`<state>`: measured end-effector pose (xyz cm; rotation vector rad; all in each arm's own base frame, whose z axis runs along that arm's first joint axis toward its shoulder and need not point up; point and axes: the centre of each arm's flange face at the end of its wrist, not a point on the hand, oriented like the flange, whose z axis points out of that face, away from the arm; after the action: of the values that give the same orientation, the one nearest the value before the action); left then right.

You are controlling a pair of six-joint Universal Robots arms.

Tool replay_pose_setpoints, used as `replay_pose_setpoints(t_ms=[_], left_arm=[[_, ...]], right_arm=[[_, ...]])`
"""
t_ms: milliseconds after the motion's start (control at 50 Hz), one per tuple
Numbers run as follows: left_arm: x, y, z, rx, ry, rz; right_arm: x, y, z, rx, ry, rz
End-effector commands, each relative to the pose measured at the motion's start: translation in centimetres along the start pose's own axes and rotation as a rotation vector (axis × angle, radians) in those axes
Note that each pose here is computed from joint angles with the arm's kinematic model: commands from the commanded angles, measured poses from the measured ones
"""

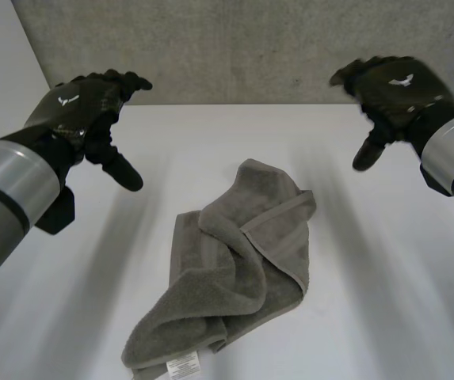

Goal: Fold the towel.

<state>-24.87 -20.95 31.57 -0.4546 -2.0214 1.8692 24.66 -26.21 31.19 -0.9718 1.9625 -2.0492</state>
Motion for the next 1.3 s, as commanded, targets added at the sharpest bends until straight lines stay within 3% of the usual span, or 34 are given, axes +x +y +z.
replay_pose_setpoints(t_ms=[20, 140, 260, 480, 780, 1080, 1240, 1300], left_arm=[[-0.2, 2.2, -2.3, -0.059, 0.0, 0.072], [-0.2, 6.7, -4.0, -0.209, 0.012, 0.155], [0.0, 9.6, -5.1, -0.304, 0.031, 0.163], [1.3, 13.2, -4.5, -0.389, 0.09, 0.173], [1.8, 17.2, -3.1, -0.51, 0.116, 0.179], [1.8, 15.6, -1.1, -0.436, 0.107, 0.178], [1.9, 14.3, 0.7, -0.379, 0.105, 0.186], [2.0, 13.7, 1.7, -0.35, 0.103, 0.191]], right_arm=[[-3.7, 1.8, -1.6, 0.015, -0.284, -0.422], [-5.7, 4.8, -3.0, -0.042, -0.449, -0.594], [-7.9, 8.9, -3.4, -0.109, -0.602, -0.603], [-9.4, 12.8, -3.6, -0.171, -0.712, -0.651], [-10.8, 15.1, -1.8, -0.079, -0.654, -0.728], [-12.1, 16.4, -0.5, -0.046, -0.661, -0.751], [-11.0, 15.0, 1.9, 0.038, -0.552, -0.799], [-9.6, 13.2, 4.1, 0.097, -0.446, -0.852]])
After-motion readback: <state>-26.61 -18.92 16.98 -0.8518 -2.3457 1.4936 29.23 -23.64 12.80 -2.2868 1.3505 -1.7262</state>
